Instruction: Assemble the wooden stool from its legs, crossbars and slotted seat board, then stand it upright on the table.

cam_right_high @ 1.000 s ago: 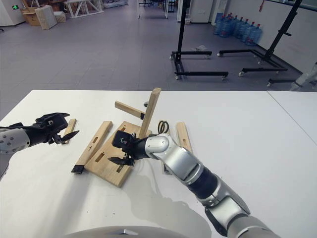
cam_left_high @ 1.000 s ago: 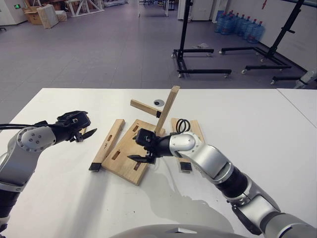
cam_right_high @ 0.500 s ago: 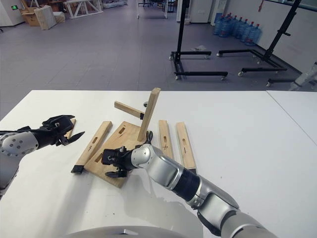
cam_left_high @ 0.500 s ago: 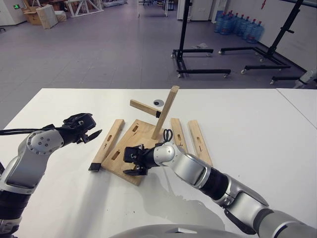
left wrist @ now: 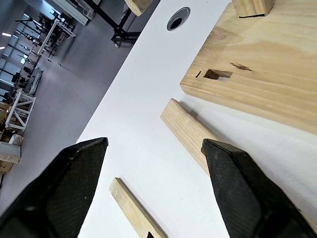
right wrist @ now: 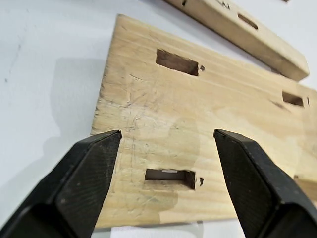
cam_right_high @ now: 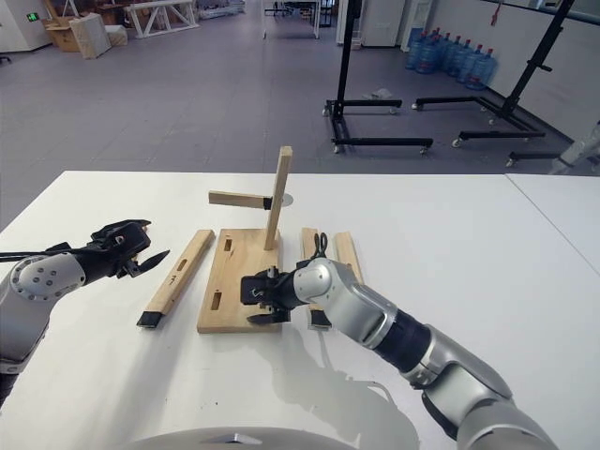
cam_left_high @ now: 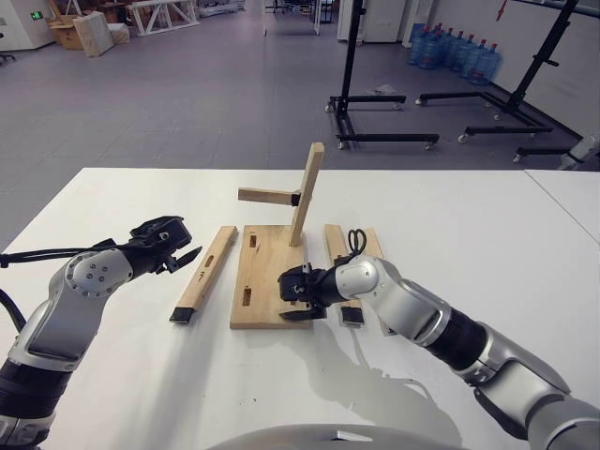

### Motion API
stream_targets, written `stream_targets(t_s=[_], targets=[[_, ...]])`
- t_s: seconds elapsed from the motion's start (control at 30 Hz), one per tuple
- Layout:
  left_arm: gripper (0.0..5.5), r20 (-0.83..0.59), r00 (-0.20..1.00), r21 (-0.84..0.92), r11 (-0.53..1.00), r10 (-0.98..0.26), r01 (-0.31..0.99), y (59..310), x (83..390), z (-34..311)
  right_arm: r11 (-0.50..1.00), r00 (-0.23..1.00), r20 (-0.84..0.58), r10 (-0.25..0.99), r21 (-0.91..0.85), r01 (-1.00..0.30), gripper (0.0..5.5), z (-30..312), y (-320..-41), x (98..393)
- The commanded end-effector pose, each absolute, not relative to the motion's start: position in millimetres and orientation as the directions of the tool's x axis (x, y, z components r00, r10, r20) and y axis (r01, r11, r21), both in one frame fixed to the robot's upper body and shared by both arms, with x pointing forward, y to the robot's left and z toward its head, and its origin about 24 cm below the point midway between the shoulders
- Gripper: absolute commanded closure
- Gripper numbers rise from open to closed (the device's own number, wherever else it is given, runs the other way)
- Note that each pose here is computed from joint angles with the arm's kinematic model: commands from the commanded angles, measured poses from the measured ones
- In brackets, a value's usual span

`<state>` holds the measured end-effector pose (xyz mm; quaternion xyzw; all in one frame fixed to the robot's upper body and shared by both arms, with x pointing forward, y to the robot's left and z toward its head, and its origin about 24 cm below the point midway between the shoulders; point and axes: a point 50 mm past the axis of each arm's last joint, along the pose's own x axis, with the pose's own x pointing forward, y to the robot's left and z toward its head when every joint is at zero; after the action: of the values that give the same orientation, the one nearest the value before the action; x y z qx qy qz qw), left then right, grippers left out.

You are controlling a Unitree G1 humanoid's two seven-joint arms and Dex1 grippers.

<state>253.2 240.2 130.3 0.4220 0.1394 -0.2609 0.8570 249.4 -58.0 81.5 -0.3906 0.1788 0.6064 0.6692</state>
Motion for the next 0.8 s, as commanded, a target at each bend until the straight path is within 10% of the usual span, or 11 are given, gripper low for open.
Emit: stream_targets(t_s=[0.03,0.33,0.6,0.8], targets=[[2.00,-0.469,0.824,0.650,0.509,-0.317,0.565,241.7,252.8,128.9,0.013,0.178,-0.784,0.595,-0.212,-0.977,2.05,61.9,-75.8,244.3],[2.00,-0.469,0.825,0.652,0.507,-0.314,0.563,242.3,254.3,130.6,0.086,0.248,-0.746,0.618,-0.249,-0.965,2.05,104.1,-90.8,246.2],[2.00,-0.352,0.847,0.506,0.680,-0.398,0.530,237.0,255.4,149.6,0.609,0.703,-0.451,0.550,-0.359,-0.707,2.05,190.3,-155.8,293.0],[2.00,-0.113,0.859,0.186,0.838,-0.500,0.512,232.8,240.9,181.5,0.911,0.766,-0.594,0.246,-0.128,-0.392,2.05,130.7,-204.6,273.8]])
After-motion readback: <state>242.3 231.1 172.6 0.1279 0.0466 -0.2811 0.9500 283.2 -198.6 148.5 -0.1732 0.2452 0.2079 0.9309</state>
